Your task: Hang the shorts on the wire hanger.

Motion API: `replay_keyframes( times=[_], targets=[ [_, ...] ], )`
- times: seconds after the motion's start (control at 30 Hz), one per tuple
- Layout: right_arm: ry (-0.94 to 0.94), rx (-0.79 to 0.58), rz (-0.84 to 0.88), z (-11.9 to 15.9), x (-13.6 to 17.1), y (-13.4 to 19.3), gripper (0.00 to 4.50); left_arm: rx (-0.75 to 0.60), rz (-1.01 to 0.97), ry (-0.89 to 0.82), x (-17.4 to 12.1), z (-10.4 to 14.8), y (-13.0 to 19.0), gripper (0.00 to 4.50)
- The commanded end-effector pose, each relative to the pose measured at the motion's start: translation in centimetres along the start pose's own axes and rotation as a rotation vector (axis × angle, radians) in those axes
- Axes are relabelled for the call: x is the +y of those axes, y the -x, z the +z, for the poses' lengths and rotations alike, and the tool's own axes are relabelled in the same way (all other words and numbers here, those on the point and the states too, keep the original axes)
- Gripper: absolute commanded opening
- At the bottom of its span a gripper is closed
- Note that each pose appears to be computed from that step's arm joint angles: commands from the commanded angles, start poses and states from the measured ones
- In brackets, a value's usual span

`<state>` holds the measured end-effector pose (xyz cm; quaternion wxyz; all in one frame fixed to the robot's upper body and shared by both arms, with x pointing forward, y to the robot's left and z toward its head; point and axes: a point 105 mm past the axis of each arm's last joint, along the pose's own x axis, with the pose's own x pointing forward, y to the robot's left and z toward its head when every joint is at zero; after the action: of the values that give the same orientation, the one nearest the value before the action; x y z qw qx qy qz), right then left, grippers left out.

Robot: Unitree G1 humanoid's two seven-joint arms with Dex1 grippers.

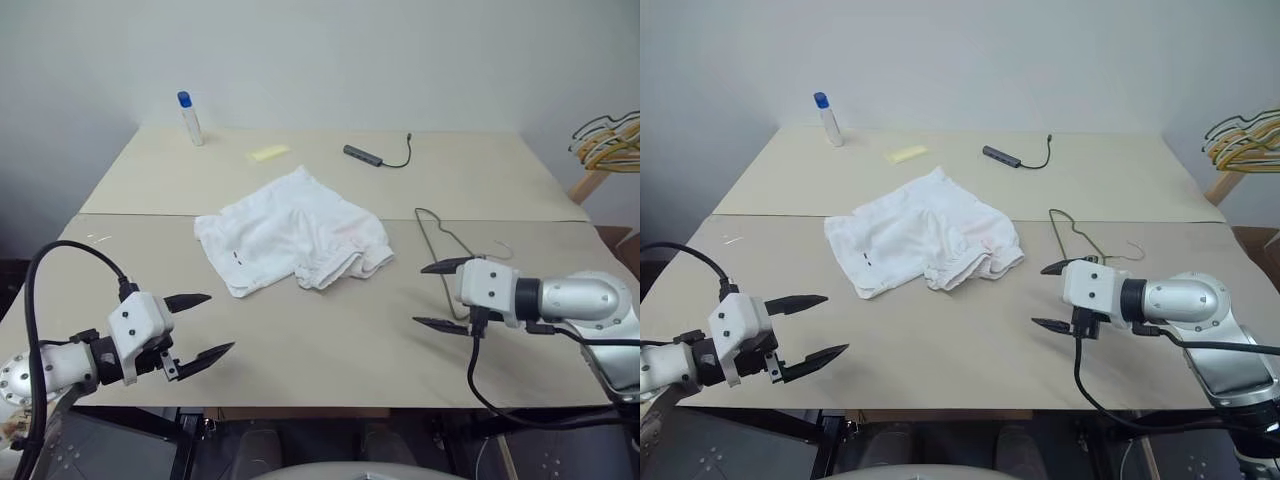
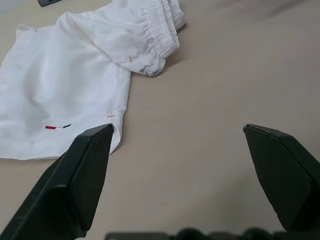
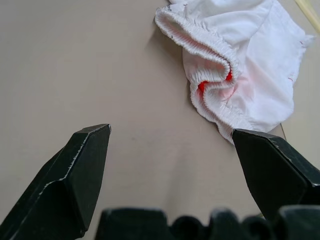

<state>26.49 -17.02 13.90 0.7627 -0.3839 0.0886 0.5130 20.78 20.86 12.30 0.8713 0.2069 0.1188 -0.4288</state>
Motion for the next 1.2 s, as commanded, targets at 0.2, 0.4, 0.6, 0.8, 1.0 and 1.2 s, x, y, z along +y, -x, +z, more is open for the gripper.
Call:
replay_keyframes(
  times=[0.2,0.4,0.6,0.8,1.0,1.2],
  targets=[
    [0.036,-0.025,-0.018,1.1,-0.4,0.1,4.48,-0.082,0.035,-0.018,0.2,2.1,0.3,4.50],
    [0.059,0.037,-0.026,0.9,-0.8,-0.3,4.48,-0.046,0.021,-0.042,0.1,1.5,0.1,4.50],
    [0.062,0.044,-0.049,2.3,-1.7,-1.7,4.48,0.047,-0.011,-0.074,-0.4,0.1,-0.4,4.50],
    [0.107,0.041,-0.036,5.3,-1.1,-4.6,4.48,0.068,-0.078,-0.043,-1.2,-0.6,-0.9,4.50],
    [0.256,0.032,-0.008,8.2,0.1,-10.5,4.48,0.132,-0.110,-0.062,-1.4,-1.9,-1.6,4.50],
    [0.461,0.177,-0.043,7.4,-0.4,-15.4,4.48,0.114,-0.107,-0.073,-1.0,-1.2,-1.8,4.50]
  ],
)
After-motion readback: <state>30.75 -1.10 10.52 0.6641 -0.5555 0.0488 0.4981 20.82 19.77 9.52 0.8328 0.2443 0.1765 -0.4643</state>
